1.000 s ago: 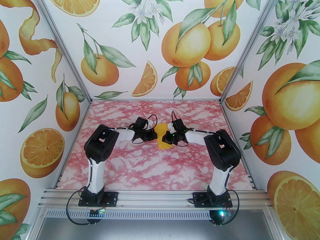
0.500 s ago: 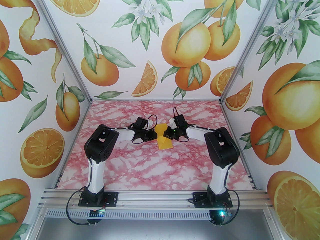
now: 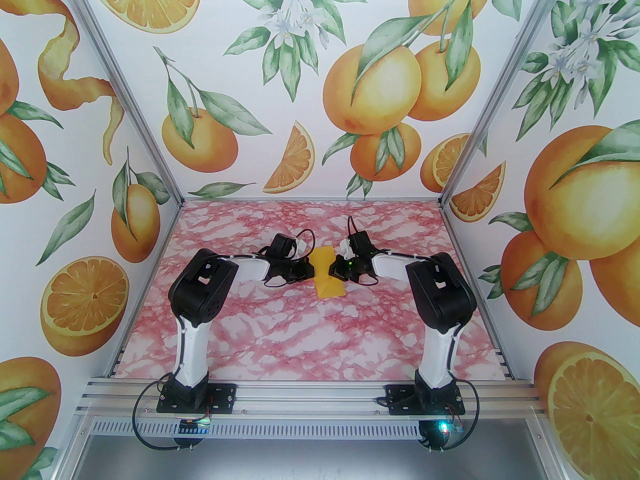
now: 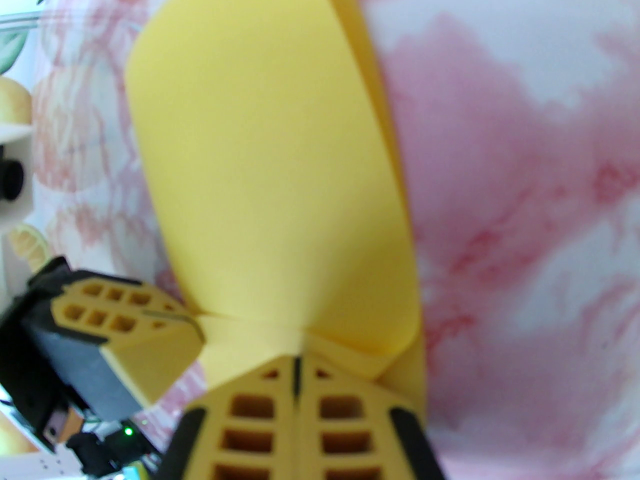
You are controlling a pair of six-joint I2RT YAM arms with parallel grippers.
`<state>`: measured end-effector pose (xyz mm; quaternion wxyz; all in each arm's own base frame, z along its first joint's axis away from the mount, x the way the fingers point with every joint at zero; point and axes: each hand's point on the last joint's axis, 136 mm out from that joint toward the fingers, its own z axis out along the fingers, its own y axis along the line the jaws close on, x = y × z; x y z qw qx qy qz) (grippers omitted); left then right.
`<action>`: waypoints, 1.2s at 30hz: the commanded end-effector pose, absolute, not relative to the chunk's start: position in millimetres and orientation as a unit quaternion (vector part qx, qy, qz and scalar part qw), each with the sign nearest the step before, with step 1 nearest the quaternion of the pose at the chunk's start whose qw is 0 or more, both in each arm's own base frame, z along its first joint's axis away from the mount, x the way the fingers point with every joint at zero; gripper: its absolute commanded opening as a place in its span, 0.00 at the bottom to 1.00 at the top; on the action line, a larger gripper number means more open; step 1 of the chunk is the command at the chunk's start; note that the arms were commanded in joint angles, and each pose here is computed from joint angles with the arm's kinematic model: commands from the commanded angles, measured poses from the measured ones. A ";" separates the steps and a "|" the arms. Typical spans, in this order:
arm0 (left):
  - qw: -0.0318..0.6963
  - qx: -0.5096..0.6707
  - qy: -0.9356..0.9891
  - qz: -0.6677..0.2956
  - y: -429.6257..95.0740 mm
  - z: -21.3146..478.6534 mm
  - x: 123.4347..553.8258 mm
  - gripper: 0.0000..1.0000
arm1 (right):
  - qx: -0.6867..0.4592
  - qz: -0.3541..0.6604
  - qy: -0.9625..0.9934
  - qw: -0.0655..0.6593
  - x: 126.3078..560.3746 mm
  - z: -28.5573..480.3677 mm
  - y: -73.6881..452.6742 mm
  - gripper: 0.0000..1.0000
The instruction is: Fold a paper plane with a square sheet of paper (fold left side to right side)
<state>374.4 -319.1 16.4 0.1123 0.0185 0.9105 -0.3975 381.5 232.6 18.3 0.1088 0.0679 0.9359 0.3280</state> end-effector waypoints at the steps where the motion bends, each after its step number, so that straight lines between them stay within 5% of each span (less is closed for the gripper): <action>1: 0.096 0.014 0.924 -0.371 -312.9 -6.5 370.6 0.00 | 0.057 0.345 0.929 0.122 376.6 41.5 238.1 0.00; 26: 0.109 0.023 0.919 -0.377 -318.4 12.3 378.7 0.00 | 0.068 0.314 0.943 0.082 357.2 -3.3 234.7 0.00; 30: 0.150 0.028 0.910 -0.386 -316.9 62.7 388.9 0.26 | 0.068 0.312 0.944 0.082 356.1 -3.6 233.8 0.00; 36: 0.166 0.027 0.900 -0.401 -325.0 94.1 375.4 0.27 | 0.069 0.314 0.943 0.082 355.6 -3.4 233.8 0.00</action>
